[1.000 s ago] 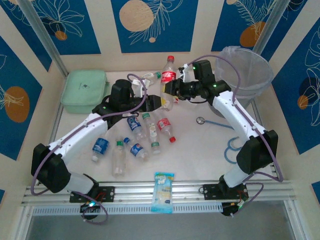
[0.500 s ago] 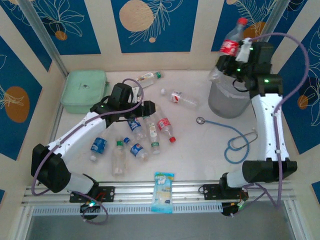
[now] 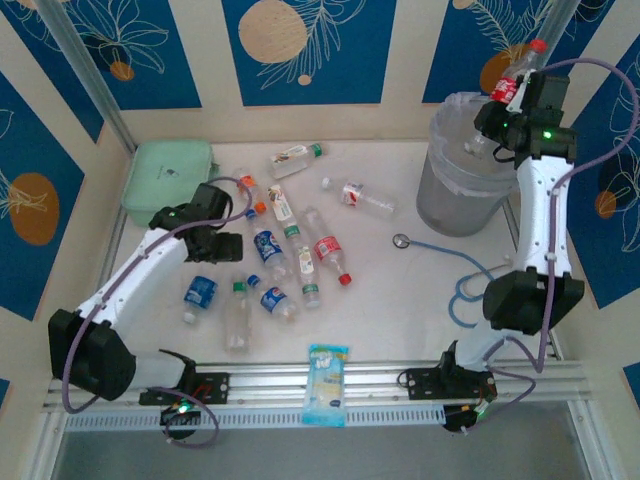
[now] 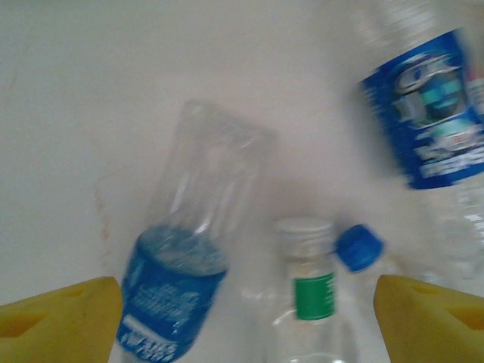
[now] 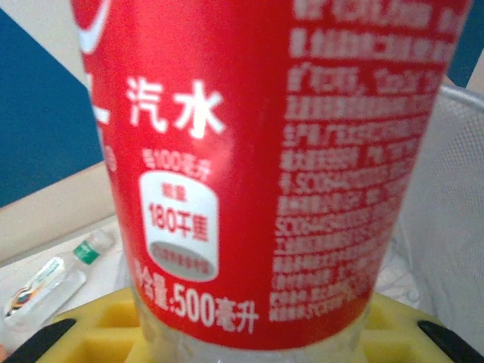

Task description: Put the plastic bottles in the bin

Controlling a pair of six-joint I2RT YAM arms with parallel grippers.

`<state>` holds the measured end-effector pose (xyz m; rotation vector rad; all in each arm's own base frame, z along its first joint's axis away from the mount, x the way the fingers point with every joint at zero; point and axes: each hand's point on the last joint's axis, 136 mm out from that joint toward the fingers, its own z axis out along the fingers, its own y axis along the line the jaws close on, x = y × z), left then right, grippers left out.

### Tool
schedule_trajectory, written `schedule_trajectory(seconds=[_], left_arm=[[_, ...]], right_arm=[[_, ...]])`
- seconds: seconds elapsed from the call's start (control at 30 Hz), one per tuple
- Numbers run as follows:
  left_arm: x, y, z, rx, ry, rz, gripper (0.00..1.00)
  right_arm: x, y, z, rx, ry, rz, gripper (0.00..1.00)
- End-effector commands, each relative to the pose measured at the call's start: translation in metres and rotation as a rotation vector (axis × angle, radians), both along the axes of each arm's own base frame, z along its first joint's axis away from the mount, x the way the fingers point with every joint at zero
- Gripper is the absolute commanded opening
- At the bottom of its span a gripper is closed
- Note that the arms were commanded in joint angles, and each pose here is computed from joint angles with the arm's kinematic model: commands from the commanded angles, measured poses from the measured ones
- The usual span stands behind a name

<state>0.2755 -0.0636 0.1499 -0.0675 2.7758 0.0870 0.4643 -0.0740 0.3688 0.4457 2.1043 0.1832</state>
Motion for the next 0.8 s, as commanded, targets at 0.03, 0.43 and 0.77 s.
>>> schedule_trajectory(seconds=[0.03,0.43,0.77], left_arm=[[-0.019,0.025,-0.019,0.080,0.065,0.025,0.88],[-0.029,0.039,-0.052,0.111,0.125,0.073,0.88],[-0.040,0.037,-0.062,0.084,0.171,0.080,0.88]], right_arm=[[0.006,0.001,-0.026,-0.028,0.111,0.044,0.00],[-0.013,0.022,-0.131,0.060,0.481,0.120,0.00],[-0.008,0.029,-0.196,0.192,0.631,0.159,0.20]])
